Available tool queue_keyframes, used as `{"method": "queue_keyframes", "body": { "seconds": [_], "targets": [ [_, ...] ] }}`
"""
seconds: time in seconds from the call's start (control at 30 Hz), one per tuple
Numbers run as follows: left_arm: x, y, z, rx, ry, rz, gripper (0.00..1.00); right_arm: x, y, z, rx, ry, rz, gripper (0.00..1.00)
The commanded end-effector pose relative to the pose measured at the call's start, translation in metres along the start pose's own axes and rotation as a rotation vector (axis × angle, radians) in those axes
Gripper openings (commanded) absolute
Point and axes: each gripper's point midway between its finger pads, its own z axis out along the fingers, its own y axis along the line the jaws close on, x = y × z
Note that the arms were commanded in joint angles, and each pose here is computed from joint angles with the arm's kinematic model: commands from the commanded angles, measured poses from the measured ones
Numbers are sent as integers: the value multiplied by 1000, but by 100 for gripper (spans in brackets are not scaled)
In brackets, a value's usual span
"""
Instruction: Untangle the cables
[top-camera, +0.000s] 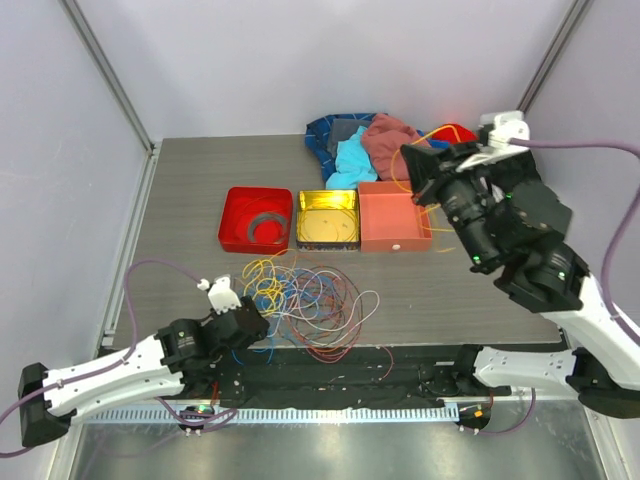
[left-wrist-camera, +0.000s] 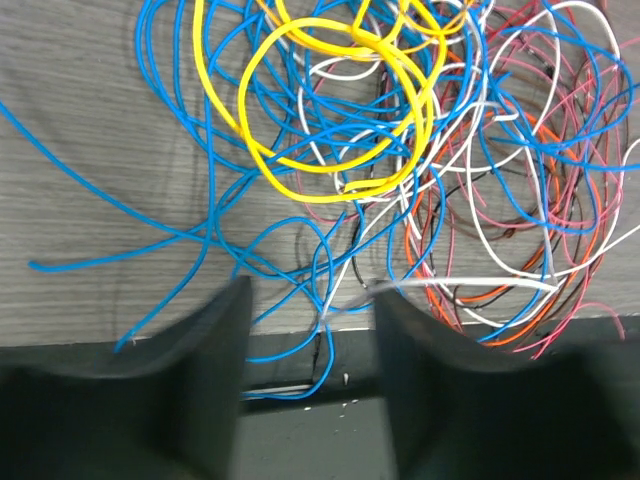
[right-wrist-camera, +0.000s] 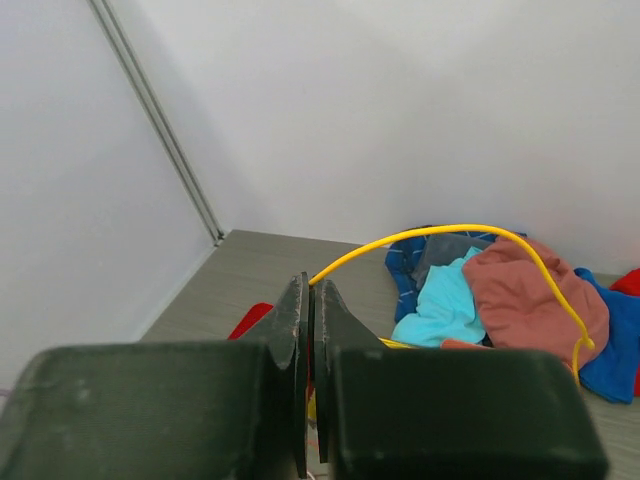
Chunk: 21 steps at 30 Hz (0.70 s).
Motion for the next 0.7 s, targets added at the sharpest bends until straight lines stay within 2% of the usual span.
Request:
{"method": "queue_keyframes", "body": {
  "seconds": [0.0, 0.13, 0.17, 0.2, 0.47, 0.67],
  "targets": [
    [-6, -5, -2, 28, -27, -34, 67, -1, 5, 15, 22, -10, -43, 1],
    [-3, -8, -1, 56, -18, -48, 80, 29, 17, 39, 31, 46, -82, 1],
    [-2, -8, -1, 60, -16, -50, 87, 33, 16, 46, 37, 53, -72, 1],
    [-2, -8, -1, 60, -15, -50, 100, 37, 15, 52, 42, 59, -68, 1],
    [-11, -14, -7, 92, -40, -30, 100, 88, 6, 116, 45, 175, -10, 1],
    [-15, -17, -10, 132, -60, -31, 100, 113, -2, 143, 55, 208, -6, 1]
  ]
}}
